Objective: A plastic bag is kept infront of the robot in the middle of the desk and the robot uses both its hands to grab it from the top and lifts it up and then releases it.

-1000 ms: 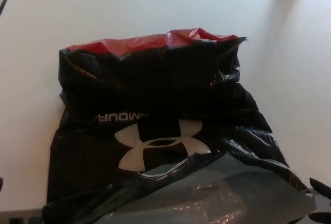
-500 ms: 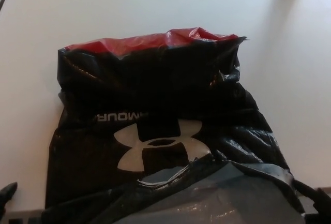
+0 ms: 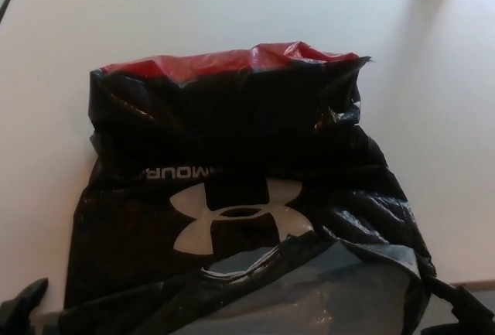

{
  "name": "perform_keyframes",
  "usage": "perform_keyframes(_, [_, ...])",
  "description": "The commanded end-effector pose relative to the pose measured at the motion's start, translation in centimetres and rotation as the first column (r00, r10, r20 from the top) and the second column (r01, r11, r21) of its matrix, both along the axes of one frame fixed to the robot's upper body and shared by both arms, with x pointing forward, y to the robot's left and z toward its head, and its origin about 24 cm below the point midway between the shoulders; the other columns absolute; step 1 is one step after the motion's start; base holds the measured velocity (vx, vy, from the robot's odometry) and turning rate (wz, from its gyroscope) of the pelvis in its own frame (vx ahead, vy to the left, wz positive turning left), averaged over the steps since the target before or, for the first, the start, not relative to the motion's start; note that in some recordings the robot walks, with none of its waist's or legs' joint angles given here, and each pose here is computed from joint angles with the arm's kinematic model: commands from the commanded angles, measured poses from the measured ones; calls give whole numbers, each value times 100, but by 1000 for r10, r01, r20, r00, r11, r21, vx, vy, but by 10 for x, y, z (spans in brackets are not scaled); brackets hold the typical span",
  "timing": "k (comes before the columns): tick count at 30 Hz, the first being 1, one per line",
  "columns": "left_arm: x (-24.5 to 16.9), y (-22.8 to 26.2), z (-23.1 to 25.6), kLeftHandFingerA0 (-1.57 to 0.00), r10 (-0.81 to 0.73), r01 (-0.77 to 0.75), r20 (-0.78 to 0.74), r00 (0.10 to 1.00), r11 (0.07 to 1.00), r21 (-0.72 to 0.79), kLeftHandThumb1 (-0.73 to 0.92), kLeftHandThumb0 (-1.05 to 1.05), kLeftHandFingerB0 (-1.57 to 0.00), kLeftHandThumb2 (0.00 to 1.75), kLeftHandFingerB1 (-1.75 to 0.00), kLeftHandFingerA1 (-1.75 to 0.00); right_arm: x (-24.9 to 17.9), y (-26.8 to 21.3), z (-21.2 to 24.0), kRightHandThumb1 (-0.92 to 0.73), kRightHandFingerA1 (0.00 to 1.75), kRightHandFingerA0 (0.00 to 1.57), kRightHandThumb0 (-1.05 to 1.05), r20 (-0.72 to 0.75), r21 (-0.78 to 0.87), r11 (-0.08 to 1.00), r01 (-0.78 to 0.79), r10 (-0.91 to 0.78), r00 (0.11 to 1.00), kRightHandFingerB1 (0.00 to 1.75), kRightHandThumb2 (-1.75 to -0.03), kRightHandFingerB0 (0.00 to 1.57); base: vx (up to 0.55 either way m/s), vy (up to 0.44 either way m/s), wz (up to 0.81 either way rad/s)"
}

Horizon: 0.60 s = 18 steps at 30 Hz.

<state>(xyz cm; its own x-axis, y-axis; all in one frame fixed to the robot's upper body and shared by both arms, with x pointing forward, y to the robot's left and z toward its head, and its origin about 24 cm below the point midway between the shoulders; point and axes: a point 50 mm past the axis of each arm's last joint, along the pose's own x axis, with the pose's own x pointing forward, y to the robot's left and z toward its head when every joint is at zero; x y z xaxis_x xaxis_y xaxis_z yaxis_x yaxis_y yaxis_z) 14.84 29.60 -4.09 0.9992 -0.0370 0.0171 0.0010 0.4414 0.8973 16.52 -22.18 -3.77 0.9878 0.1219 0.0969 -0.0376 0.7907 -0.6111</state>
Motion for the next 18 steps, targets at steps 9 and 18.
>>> perform_keyframes(9, [-6,10,3,-25,2,-3,16,1000,999,43,49,-20,-11,55,-28,-31,-12,5,-12,-51,54,85,-26,-54,26,1000,-7,9,999,35,-55,37,0,0,0])
perform_keyframes(18, [-1,0,1,-42,-21,19,47,999,998,54,48,-20,-9,55,-26,-42,-14,3,-13,-52,54,84,-28,-60,28,1000,-9,11,998,36,-55,40,0,0,0])
